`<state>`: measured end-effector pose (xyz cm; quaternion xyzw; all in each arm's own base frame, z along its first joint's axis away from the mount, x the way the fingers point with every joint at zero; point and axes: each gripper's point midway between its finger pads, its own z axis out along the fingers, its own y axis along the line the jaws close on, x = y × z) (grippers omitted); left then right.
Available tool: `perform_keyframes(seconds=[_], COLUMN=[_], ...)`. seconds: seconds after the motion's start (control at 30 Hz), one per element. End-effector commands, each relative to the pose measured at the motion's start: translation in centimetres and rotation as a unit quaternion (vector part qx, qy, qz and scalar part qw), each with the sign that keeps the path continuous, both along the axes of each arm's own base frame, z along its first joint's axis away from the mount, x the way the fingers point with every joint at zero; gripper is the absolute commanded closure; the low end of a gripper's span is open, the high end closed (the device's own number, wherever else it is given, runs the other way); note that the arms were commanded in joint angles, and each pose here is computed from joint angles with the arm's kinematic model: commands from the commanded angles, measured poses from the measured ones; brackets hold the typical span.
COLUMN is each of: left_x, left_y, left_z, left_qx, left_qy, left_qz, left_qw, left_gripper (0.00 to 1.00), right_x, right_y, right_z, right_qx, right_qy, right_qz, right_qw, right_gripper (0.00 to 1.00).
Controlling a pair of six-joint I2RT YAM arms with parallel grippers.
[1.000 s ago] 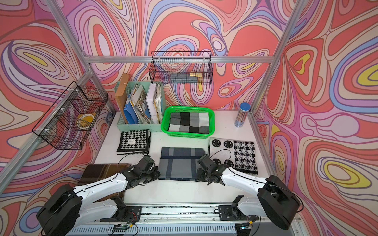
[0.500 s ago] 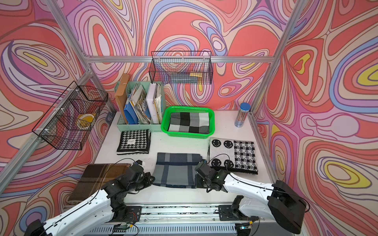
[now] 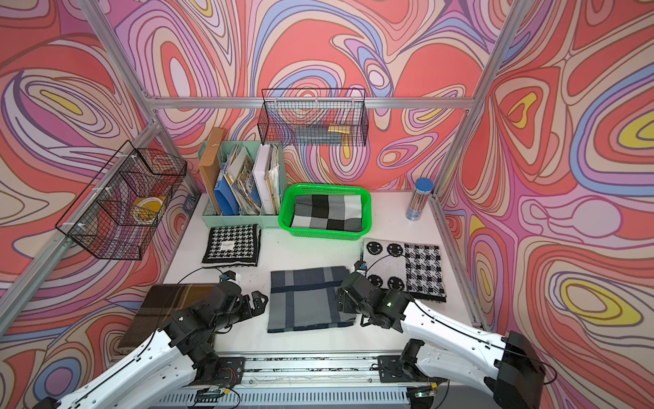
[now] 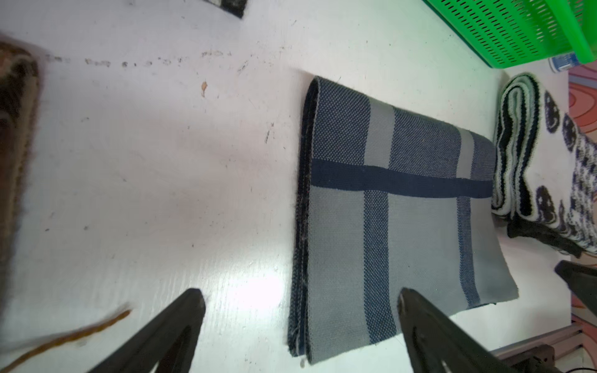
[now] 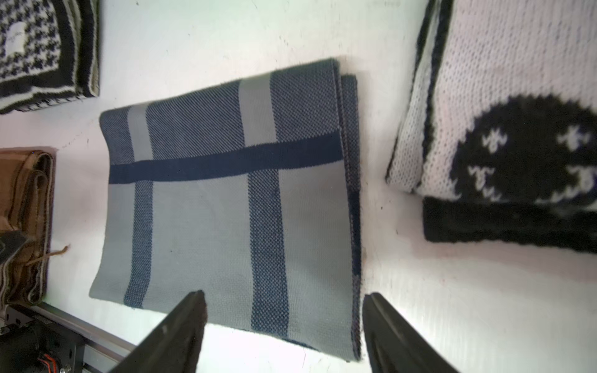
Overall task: Put the folded scarf in the basket
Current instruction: Move the scarf to the center of the board, then pick up the scarf at the center of the board.
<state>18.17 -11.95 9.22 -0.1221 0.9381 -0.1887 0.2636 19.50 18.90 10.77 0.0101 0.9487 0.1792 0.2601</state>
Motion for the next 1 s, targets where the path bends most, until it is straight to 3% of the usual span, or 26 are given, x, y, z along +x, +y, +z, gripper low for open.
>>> perform_keyframes(seconds=[0.0, 0.2, 0.33, 0.67, 0.97], left_x=[1.9, 4.9, 6.2, 7.7, 7.9], left_y=[-1.1, -2.9, -3.8, -4.2, -4.2], left_z=[0.6, 0.8, 0.2, -2.7, -5.0], left_qx=[0.029, 0.045, 0.031, 0.005, 0.018], left_qy=[-0.015, -0.025, -0.022, 0.013, 0.041], left_qz=[-0.026, -0.033, -0.034, -0.019, -0.017], left_qw=[0.999, 0.998, 0.999, 1.0, 0.999], left_gripper=[0.01, 0.01, 0.01, 0.02, 0.12], right_x=[2.4, 6.7, 8.7, 10.7, 11.3], right_y=[-0.3, -0.4, -0.3, -0.8, -0.3], right_z=[1.1, 1.0, 0.0, -3.8, -6.1], right_qx=[0.004, 0.074, 0.056, -0.01, -0.022], right_qy=[-0.027, -0.011, -0.007, 0.014, 0.039], right_qz=[-0.008, -0.027, -0.029, -0.022, -0.012], right_qw=[1.0, 0.997, 0.998, 1.0, 0.999], right_gripper=[0.22, 0.25, 0.3, 0.31, 0.29])
